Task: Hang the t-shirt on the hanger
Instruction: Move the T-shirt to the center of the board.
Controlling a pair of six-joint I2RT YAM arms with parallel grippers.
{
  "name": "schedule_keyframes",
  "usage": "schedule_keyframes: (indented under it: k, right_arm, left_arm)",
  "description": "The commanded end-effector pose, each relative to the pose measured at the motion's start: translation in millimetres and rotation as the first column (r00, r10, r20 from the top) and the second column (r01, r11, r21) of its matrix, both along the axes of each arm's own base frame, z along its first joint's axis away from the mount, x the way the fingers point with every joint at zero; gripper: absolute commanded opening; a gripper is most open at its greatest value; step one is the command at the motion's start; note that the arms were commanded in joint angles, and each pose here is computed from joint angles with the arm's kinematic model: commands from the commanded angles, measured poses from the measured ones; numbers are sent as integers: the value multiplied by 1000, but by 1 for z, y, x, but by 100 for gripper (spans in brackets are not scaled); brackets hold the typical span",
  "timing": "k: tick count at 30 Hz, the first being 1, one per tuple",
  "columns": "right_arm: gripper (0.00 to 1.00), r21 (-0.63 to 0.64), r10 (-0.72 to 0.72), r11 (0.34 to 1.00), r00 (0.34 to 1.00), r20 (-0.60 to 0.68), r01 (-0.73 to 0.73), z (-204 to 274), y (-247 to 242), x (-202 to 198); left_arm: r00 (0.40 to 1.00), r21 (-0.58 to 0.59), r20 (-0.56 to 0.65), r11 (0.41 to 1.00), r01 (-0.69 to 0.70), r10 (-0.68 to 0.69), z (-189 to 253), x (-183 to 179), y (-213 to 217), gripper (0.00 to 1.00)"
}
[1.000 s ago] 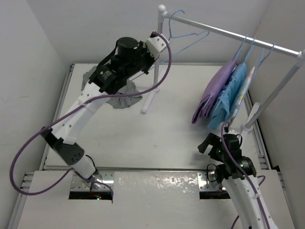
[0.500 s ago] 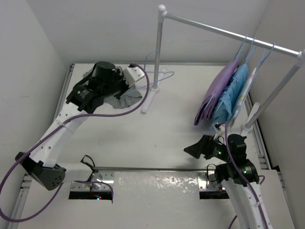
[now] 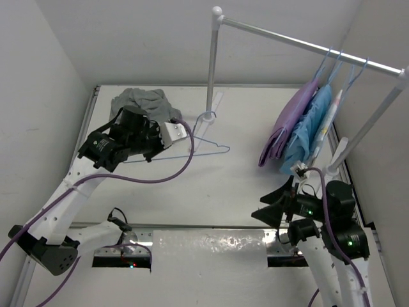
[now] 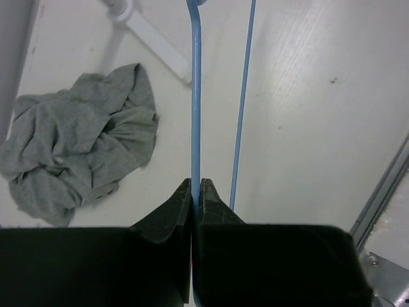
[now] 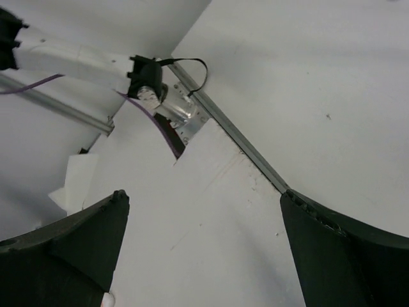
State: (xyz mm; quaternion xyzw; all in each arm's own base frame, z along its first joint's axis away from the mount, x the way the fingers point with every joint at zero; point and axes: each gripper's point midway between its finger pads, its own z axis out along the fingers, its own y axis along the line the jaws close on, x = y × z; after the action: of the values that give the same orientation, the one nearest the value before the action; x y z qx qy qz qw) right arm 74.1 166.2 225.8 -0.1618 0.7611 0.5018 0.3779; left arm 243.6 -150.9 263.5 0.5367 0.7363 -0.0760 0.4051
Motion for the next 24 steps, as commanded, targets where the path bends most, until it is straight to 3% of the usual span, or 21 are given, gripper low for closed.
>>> schedule_keyframes:
  k: [1, 5, 9, 17, 24]
  right_arm:
    - [99, 6, 88, 996, 988, 128, -90, 33, 0, -30]
    - [99, 22, 131, 989, 943, 307, -144, 84, 1, -53]
    - [99, -46, 121, 992, 830, 545, -114, 156, -2, -69]
    - [86, -42, -52, 995, 817, 575, 92, 207, -14, 11]
    - [86, 25, -88, 995, 753, 653, 94, 252, -16, 49]
  left_arm:
    - [986, -83, -11, 983, 163, -165, 10, -22, -22, 0]
    - [952, -107, -25, 947, 302, -306, 14, -50, -28, 0]
    - [908, -167, 5, 895, 413, -418, 28, -76, -35, 0]
    - [811, -310, 89, 757, 575, -579, 68, -117, -53, 0]
    - [789, -324, 137, 725, 607, -599, 94, -118, -58, 0]
